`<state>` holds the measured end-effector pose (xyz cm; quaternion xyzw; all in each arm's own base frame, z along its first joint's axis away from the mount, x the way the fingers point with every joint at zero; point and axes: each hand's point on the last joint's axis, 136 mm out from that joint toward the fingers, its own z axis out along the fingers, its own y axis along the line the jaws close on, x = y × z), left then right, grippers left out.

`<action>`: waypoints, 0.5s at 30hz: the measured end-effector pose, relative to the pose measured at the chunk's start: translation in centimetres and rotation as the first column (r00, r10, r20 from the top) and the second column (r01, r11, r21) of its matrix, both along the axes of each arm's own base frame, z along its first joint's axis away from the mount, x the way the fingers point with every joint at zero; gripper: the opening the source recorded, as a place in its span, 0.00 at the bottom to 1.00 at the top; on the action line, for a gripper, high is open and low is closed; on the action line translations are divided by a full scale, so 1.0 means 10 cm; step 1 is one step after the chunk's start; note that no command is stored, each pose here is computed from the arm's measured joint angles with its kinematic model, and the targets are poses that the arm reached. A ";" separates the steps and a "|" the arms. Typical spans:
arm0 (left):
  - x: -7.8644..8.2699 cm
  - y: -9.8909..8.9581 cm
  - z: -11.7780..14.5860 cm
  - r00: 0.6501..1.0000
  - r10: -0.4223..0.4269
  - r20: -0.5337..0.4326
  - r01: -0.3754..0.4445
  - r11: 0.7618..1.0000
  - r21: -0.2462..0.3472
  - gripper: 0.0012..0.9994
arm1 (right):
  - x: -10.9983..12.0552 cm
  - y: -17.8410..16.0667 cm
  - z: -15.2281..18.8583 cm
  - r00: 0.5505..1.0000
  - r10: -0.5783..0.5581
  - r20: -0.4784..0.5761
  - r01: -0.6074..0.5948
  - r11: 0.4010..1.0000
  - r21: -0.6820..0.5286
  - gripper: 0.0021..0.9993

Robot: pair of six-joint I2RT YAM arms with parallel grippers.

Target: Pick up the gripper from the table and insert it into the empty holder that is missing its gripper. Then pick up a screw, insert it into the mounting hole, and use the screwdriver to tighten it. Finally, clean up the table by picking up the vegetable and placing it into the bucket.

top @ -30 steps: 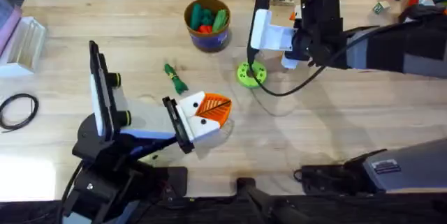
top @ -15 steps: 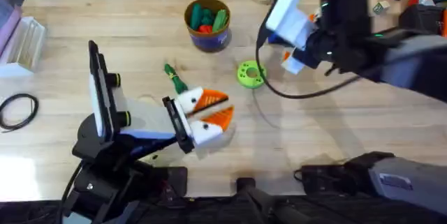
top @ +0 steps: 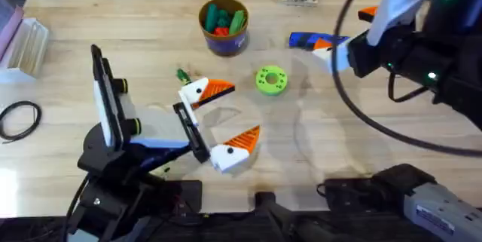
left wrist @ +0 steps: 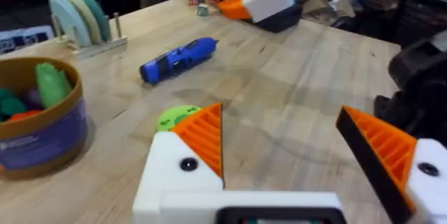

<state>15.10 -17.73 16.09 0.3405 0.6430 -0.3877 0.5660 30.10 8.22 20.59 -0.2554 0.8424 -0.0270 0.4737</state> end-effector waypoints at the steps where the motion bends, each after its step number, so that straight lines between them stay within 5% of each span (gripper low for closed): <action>1: 0.02 0.01 0.00 1.000 0.016 -0.011 -0.016 1.000 -0.005 0.99 | -0.01 0.02 0.03 1.000 0.005 0.006 -0.005 1.000 0.017 0.93; 8: 0.15 0.22 0.10 0.959 0.199 -0.202 -0.201 0.979 0.006 0.99 | -0.06 0.09 0.10 1.000 0.023 0.013 -0.024 0.997 0.078 0.93; 9: 0.15 0.41 0.30 0.911 0.314 -0.265 -0.309 0.949 0.064 0.99 | -0.06 0.10 0.11 1.000 0.024 0.015 -0.025 0.996 0.086 0.93; 15: 0.22 0.77 0.61 0.767 0.537 -0.352 -0.474 0.843 0.254 0.99 | -0.05 0.11 0.12 0.999 0.028 0.020 -0.029 0.995 0.094 0.93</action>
